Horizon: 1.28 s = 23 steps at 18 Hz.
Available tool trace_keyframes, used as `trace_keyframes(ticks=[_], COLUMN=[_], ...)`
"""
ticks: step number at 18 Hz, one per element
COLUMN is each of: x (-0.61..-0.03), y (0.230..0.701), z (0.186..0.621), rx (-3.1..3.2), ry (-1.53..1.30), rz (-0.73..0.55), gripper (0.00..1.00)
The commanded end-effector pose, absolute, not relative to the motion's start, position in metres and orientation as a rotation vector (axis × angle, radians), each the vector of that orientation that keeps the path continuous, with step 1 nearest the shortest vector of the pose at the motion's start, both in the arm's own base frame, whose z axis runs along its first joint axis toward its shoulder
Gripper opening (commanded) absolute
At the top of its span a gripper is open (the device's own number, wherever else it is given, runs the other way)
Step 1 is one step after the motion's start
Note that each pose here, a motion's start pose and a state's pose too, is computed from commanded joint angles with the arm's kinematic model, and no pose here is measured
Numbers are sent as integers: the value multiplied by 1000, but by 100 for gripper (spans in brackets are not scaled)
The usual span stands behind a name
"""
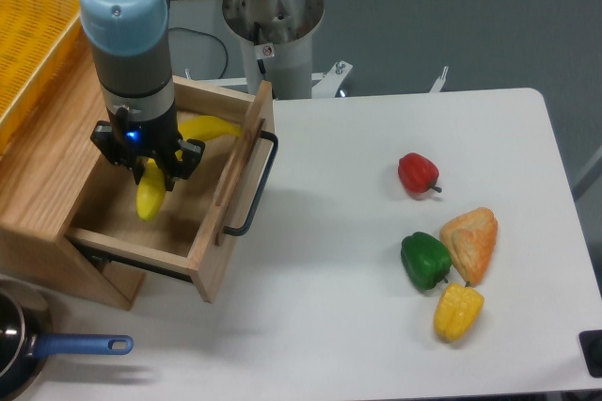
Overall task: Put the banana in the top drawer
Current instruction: 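Lower the banana into the drawer bottom and open the gripper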
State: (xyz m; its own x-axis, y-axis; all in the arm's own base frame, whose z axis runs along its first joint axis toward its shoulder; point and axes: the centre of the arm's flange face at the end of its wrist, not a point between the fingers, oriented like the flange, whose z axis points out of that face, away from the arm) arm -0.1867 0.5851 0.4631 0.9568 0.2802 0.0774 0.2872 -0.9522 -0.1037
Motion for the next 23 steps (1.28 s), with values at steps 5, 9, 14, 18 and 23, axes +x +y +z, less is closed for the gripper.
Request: trace_keyframes(ticks=[5, 9, 14, 18, 23], x=[-187, -187, -185, -180, -179], y=[585, 587, 588, 589, 590], z=[462, 455, 444, 444, 445], rx=[-2998, -3007, -3026, -3028, -3018], ry=[-432, -431, -431, -419, -412], rz=[-95, -104, -120, -120, -113], gripper=[37, 37, 38, 38, 42])
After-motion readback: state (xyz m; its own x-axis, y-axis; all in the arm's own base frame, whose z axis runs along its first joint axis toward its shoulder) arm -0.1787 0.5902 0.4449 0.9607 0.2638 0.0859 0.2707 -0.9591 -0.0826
